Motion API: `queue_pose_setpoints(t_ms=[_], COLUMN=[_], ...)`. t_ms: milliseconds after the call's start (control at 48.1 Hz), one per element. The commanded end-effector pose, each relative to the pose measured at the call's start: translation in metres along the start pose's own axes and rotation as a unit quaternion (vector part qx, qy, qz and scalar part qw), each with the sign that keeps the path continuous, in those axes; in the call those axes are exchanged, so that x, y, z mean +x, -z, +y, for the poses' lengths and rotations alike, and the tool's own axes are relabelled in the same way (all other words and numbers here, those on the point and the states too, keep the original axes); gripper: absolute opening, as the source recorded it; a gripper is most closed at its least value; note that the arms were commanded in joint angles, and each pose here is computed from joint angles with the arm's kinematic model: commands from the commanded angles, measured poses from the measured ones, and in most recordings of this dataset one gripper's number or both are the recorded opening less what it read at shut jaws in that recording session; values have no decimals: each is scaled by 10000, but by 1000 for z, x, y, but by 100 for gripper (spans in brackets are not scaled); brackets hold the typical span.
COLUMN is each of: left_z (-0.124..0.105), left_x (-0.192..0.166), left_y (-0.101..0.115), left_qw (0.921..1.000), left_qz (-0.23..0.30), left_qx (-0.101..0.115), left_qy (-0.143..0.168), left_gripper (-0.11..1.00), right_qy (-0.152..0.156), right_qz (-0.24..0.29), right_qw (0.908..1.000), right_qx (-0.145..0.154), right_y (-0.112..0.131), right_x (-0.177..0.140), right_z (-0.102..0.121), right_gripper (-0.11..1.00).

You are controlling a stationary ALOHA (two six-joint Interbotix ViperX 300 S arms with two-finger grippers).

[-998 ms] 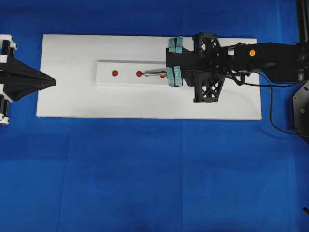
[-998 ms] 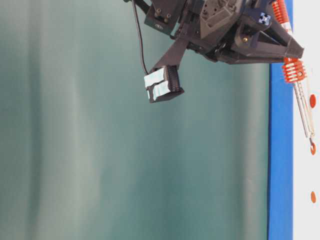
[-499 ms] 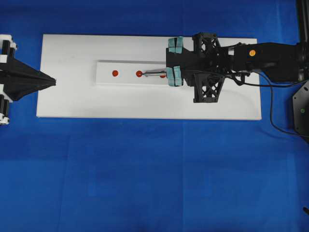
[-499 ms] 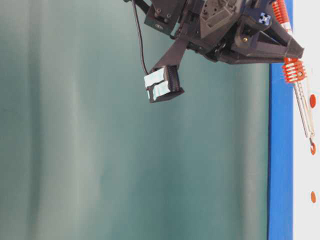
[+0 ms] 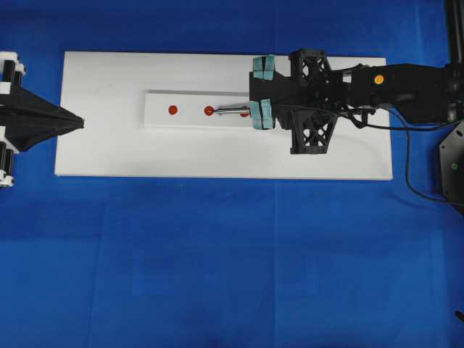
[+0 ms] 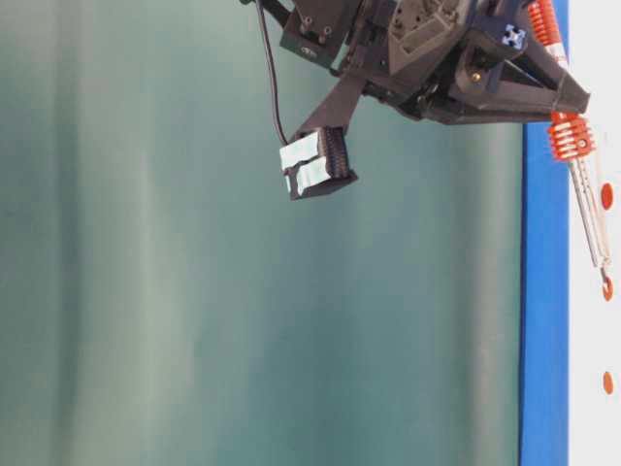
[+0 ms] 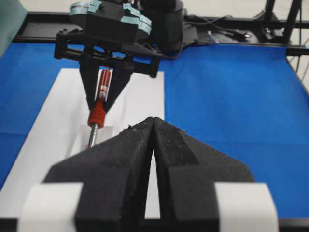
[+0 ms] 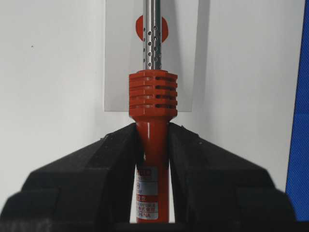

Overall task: Touch the tip of the soldering iron to the mark.
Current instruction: 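Hold the iron tip on the middle red dot, then raise the iron and move it right above the rightmost red dot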

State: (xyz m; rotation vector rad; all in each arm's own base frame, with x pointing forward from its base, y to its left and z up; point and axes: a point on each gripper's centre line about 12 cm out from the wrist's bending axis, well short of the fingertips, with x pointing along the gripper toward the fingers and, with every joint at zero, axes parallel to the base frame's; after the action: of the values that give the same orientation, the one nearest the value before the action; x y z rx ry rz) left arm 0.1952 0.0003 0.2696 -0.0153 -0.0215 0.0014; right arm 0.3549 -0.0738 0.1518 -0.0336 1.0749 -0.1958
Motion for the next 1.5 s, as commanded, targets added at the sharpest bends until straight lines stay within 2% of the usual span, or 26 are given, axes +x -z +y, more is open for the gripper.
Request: queue_pose_setpoints(t_ms=[0,250,395,790,978,1269,1477], left_z=[0,0,0,0,0,0,0], left_x=[2,2,2,2,1,1,1], left_y=[-3,-3,-3,-3,-4,-4,-4], left_qw=[10000,10000,10000,10000,10000,10000,9999], left_qz=[-61,-61,-61,-61,-77,-77,-77], left_qx=[0,7,0,-8,-8,-15,-123], left_qy=[-4,-2,-4,-4,-4,-4,-3], left_gripper=[0,0,0,0,0,0,0], right_qy=[-1,4,30,266,314,326,323], right_qz=[-145,-138,-236,-690,-857,-865,-813], right_qw=[9999,9999,9997,9972,9957,9956,9960], right_qx=[18,28,47,147,167,169,170], right_y=[-6,-7,-13,-41,-45,-45,-42], right_x=[-6,-6,-17,-102,-126,-129,-129], right_z=[0,-1,-3,-18,-20,-21,-20], right_gripper=[7,7,7,7,7,7,7])
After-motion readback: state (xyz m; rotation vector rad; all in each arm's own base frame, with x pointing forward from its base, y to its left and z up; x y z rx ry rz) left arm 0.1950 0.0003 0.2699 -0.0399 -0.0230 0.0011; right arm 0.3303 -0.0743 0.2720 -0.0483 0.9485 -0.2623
